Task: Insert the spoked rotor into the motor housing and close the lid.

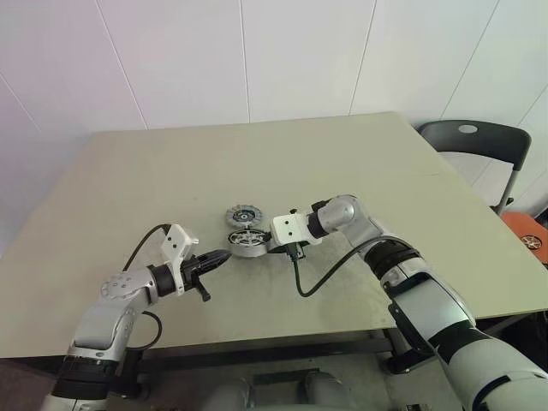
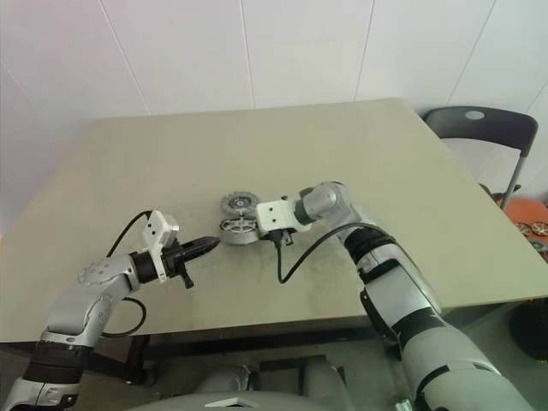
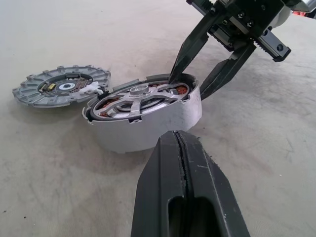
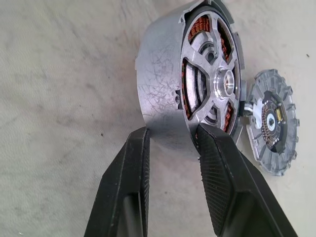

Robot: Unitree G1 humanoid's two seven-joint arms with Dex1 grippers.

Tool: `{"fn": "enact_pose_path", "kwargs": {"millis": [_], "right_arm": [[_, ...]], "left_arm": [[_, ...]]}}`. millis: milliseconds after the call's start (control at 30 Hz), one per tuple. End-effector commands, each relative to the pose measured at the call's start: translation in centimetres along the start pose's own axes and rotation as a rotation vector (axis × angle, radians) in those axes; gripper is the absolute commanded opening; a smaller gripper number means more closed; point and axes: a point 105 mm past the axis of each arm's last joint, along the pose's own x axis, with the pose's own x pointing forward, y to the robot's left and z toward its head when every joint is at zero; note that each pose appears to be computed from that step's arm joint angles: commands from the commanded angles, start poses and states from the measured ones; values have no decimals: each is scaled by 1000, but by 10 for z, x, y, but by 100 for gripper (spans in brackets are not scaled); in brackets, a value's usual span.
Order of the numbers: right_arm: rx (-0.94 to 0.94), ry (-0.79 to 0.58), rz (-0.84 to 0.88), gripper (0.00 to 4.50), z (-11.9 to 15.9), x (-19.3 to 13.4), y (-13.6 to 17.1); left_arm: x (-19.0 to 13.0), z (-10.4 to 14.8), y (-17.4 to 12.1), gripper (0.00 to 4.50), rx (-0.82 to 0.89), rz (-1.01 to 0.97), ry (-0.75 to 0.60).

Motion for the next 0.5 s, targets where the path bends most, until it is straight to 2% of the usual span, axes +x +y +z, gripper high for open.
{"fn": "enact_pose_path", "kwargs": {"millis": [33,200,500], "right_arm": [[-15,-57,55,208,14,3,5],[-31,-40,32,364,13,4,2],[-50,-17,7,364,16,-3,-12]], "left_arm": [[2,9,2,0,42,10,-17],[2,9,3,0,44,13,-18],[5,9,2,0,46,13,-21]]}}
